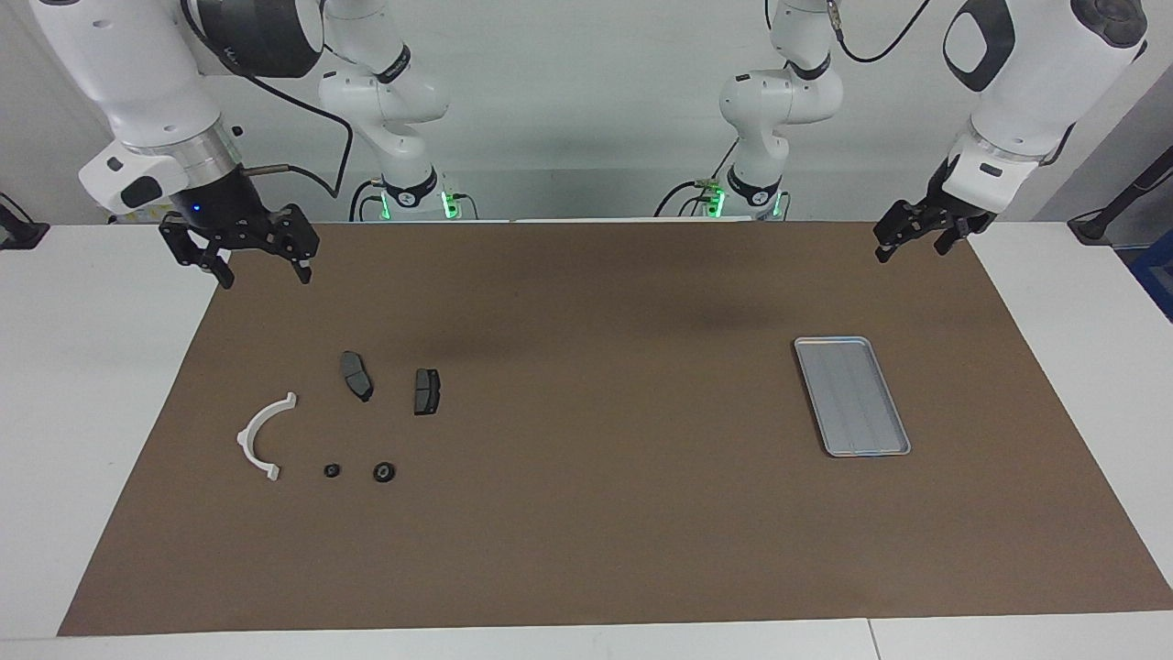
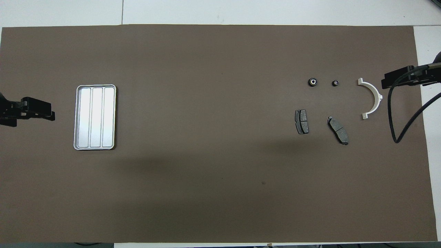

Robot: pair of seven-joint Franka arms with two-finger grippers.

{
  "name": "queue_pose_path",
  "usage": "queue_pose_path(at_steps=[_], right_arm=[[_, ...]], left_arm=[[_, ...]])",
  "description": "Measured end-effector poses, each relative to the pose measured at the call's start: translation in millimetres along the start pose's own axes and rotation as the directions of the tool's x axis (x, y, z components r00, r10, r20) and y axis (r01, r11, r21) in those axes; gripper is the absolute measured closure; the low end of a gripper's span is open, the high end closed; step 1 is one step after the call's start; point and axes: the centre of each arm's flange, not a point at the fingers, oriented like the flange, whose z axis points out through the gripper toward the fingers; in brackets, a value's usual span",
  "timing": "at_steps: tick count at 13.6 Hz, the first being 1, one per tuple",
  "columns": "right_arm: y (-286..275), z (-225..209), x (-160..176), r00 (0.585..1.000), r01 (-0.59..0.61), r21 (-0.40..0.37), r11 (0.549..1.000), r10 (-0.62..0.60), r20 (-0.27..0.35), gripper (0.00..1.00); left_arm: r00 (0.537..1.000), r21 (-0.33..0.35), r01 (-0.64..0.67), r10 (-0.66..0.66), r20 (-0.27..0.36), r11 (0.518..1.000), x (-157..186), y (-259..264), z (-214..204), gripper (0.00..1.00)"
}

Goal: Pick bearing gear from pile to tray

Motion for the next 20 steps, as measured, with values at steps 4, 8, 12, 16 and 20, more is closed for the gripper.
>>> queue_pose_path(at_steps=[4, 8, 12, 16, 20], right_arm=[[0.1, 0.0, 0.0, 1.0, 0.0, -0.001, 1.0, 0.0, 0.0, 0.0], [0.1, 0.0, -0.1, 1.0, 0.0, -0.002, 1.0, 0.0, 0.001, 0.0], [-0.4, 0.3, -0.4, 1.0, 0.001, -0.001, 1.0, -0.001, 0.004, 0.0], [-1.8, 0.8, -0.9, 1.0, 0.003, -0.001, 1.0, -0.003, 0.009, 0.0], [-3.2, 1.0, -1.0, 1.0, 0.006, 0.0, 1.0, -0.006, 0.011, 0.0]], left_arm=[[1.0, 0.0, 0.0, 0.0, 0.0, 1.0, 0.0, 0.0, 0.0, 0.0], [1.0, 0.0, 0.0, 0.0, 0.0, 1.0, 0.0, 0.0, 0.0, 0.0], [1.0, 0.0, 0.0, 0.0, 0.0, 1.0, 0.0, 0.0, 0.0, 0.0], [1.0, 0.0, 0.0, 0.0, 0.0, 1.0, 0.0, 0.0, 0.0, 0.0], [1.0, 0.0, 0.0, 0.0, 0.0, 1.0, 0.0, 0.0, 0.0, 0.0]])
